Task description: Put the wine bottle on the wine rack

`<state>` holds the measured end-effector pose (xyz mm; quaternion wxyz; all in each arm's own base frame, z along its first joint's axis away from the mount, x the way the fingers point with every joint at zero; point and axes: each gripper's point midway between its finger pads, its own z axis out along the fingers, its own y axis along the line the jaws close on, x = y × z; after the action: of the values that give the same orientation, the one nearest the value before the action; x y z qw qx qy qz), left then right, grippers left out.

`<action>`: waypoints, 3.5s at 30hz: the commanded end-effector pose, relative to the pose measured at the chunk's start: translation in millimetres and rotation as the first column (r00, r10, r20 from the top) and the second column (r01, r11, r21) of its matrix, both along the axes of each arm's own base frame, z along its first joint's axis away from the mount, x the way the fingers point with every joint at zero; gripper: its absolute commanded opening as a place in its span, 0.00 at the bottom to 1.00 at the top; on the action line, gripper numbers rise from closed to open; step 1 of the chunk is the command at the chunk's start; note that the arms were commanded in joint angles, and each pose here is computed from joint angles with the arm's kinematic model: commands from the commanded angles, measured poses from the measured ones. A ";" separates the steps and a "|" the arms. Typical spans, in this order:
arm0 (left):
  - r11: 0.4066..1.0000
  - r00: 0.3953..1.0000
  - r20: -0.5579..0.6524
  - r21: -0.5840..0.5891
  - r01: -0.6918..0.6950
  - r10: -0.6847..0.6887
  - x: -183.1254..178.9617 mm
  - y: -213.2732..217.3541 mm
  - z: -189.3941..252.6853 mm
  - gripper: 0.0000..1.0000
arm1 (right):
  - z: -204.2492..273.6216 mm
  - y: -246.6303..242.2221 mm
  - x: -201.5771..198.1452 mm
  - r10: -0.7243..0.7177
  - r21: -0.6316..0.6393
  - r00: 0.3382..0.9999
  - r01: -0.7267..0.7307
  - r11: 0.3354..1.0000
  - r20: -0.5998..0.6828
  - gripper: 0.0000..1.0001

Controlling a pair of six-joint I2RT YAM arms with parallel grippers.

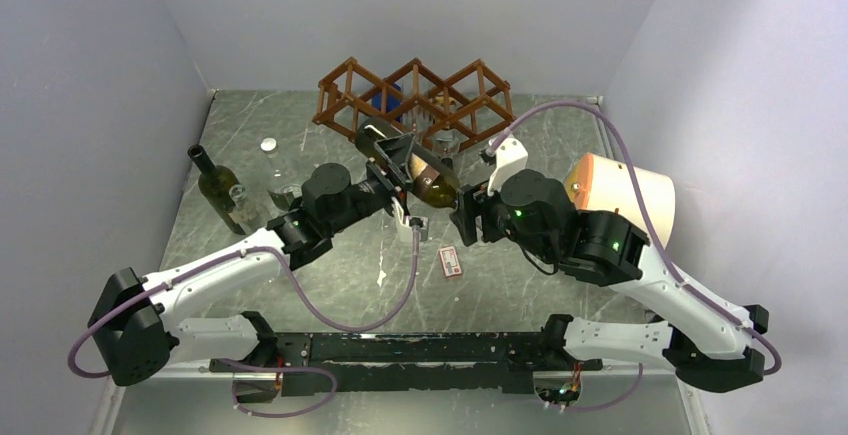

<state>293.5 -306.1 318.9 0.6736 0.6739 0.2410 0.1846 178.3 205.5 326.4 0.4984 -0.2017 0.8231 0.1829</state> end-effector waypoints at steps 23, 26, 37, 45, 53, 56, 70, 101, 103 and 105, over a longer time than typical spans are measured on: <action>0.989 0.971 0.188 0.061 0.135 -0.145 -22.1 -9.7 47.2 0.07 | -62.3 32.2 -1.4 0.083 -0.080 0.992 -0.091 0.993 -0.099 0.60; 0.988 0.971 0.186 0.048 0.144 -0.151 -24.4 -9.4 51.5 0.07 | -70.0 38.3 -1.1 0.093 -0.083 0.989 -0.103 0.991 -0.112 0.56; 0.994 0.978 0.181 0.041 0.100 -0.106 -20.6 -1.1 57.0 0.07 | -88.9 35.9 1.2 0.028 -0.123 0.986 -0.049 0.991 -0.164 0.38; 0.995 0.978 0.182 0.022 0.102 -0.104 -21.0 -0.9 57.4 0.40 | -82.1 28.8 11.8 -0.048 -0.135 0.990 0.031 0.990 -0.131 0.00; 0.996 0.969 0.231 0.013 0.086 -0.087 -16.1 -3.2 52.0 0.97 | -40.7 19.4 40.4 -0.218 -0.035 0.976 0.218 0.975 -0.001 0.00; 0.996 0.969 0.233 0.016 0.085 -0.086 -15.3 -3.7 53.1 0.97 | -22.6 20.5 49.9 -0.260 0.021 0.964 0.260 0.965 0.046 0.00; 0.981 0.995 0.060 -0.173 0.092 -0.083 -14.6 -2.3 88.9 0.97 | -29.9 -8.8 63.5 -0.438 0.019 0.897 0.437 0.899 0.060 0.00; 0.208 0.217 -0.927 -0.287 -0.935 -0.306 -13.9 75.1 -42.2 0.97 | -144.3 -59.8 108.2 -0.448 -0.009 0.876 0.454 0.891 -0.177 0.00; 0.231 0.227 -0.926 -0.301 -0.925 -0.301 -15.5 74.8 -39.1 0.97 | -145.4 -58.4 111.8 -0.448 0.005 0.874 0.457 0.889 -0.189 0.00; 0.241 0.230 -0.925 -0.308 -0.920 -0.303 -16.6 74.3 -34.9 0.97 | -145.8 -55.7 114.7 -0.445 0.024 0.873 0.458 0.888 -0.198 0.00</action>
<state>284.2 -231.5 275.4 0.5665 0.0465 0.7998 -0.1930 265.1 136.3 150.8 0.3971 0.0095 0.9154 0.0654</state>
